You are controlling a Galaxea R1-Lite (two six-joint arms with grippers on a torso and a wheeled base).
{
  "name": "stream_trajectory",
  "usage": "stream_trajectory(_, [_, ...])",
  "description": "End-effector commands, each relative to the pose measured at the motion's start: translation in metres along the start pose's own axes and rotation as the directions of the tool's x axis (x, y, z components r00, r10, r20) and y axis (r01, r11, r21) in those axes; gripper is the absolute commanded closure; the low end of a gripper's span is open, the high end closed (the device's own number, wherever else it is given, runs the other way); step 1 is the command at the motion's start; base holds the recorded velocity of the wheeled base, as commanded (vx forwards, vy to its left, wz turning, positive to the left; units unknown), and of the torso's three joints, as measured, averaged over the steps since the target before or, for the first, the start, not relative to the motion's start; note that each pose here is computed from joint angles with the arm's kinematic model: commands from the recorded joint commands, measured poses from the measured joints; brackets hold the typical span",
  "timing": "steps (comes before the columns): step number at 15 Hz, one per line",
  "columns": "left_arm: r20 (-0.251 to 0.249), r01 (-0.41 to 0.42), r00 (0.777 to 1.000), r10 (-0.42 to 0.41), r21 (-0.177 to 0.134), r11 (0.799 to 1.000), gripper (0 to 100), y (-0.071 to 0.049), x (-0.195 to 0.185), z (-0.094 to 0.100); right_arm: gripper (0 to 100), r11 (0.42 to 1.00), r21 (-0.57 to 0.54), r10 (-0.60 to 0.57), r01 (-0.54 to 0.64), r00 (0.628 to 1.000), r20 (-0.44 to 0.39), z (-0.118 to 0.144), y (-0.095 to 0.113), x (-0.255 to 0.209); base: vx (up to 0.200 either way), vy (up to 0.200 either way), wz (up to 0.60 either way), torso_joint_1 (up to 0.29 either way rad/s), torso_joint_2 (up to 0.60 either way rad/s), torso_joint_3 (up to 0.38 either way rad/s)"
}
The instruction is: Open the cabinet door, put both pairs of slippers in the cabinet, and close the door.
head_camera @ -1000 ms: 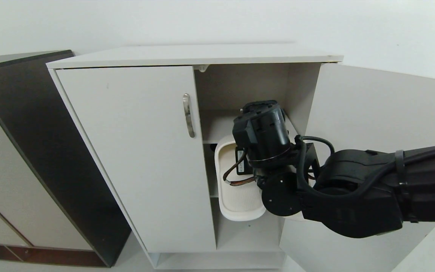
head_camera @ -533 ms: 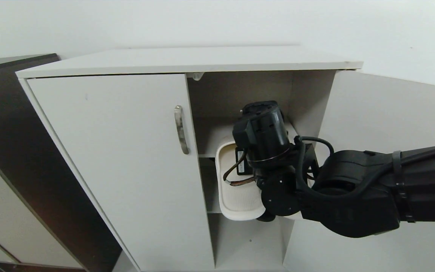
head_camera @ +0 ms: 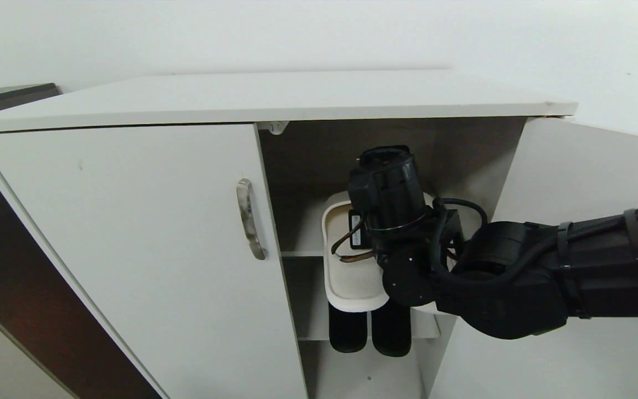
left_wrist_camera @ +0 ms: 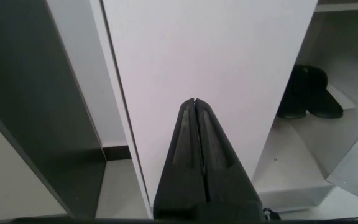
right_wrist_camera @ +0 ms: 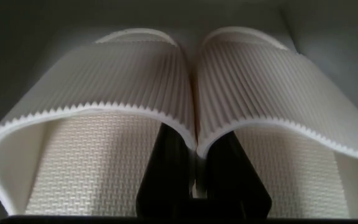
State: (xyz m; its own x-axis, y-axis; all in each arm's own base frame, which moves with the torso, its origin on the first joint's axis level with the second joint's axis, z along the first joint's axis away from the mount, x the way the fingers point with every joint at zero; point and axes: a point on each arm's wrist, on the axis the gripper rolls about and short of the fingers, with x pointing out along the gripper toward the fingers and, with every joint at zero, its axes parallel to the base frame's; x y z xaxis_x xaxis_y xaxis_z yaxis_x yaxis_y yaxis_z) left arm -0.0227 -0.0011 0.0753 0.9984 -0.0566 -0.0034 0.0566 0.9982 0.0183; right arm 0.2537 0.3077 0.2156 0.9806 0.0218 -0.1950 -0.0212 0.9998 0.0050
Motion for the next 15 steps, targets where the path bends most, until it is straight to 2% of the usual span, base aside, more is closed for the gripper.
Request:
stream_trajectory(1, [0.0, 0.0, 1.0, 0.0, 0.0, 1.0, 100, 0.0, 0.0, 0.0, 100, 1.0, -0.006, -0.013, 0.013, 1.0, 0.001, -0.006, 0.001, 0.01, 0.0, 0.0, 0.0, 0.0, 0.0, 0.0])
stream_trajectory(5, [0.0, 0.0, 1.0, 0.0, 0.0, 1.0, 100, 0.0, 0.0, 0.0, 100, 1.0, -0.005, -0.003, 0.003, 1.0, 0.005, -0.01, -0.001, 0.028, 0.0, 0.0, 0.0, 0.0, 0.0, 0.0])
stream_trajectory(15, [0.0, 0.0, 1.0, 0.0, 0.0, 1.0, 100, 0.0, 0.0, 0.0, 100, 0.997, 0.034, -0.067, 0.065, 0.997, 0.048, 0.014, 0.001, 0.077, 0.0, 0.0, 0.0, 0.0, 0.0, 0.0])
